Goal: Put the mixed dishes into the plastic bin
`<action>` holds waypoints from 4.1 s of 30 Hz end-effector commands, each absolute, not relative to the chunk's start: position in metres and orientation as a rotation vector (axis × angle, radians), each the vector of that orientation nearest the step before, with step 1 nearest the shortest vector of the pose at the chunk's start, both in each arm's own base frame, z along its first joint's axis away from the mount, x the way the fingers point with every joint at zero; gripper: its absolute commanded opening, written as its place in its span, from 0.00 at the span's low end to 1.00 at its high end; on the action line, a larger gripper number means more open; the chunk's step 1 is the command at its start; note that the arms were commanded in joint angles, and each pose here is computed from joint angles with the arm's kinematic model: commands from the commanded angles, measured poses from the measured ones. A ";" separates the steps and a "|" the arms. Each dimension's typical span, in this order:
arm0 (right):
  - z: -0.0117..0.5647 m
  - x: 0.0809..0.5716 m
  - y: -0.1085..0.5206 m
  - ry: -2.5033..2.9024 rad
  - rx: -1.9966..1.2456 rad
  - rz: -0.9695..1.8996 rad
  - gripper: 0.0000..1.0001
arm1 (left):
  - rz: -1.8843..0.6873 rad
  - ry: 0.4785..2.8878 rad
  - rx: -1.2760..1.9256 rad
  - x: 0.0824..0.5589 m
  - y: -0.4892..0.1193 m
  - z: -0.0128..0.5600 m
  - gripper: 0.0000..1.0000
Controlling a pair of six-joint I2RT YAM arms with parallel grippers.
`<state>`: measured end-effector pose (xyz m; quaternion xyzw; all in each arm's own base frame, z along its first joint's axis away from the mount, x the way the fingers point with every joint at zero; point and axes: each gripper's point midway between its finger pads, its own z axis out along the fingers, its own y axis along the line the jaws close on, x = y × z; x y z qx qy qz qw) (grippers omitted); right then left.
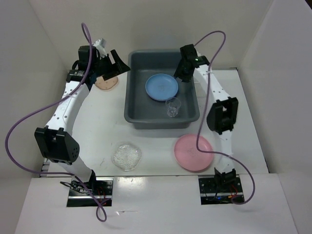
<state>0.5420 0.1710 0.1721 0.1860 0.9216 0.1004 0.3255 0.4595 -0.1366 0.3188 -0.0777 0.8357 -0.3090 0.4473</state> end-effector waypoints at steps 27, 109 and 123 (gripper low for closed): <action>0.124 0.269 0.018 2.801 0.580 -0.202 0.60 | -0.736 2.059 -0.244 0.460 -0.108 0.300 0.87; 0.285 0.260 0.072 2.258 0.680 0.286 0.59 | -1.090 2.412 -0.459 0.162 -0.404 0.072 0.68; 0.284 0.233 0.062 2.264 0.695 0.271 0.60 | -0.996 2.559 -0.411 0.147 -0.426 0.033 0.00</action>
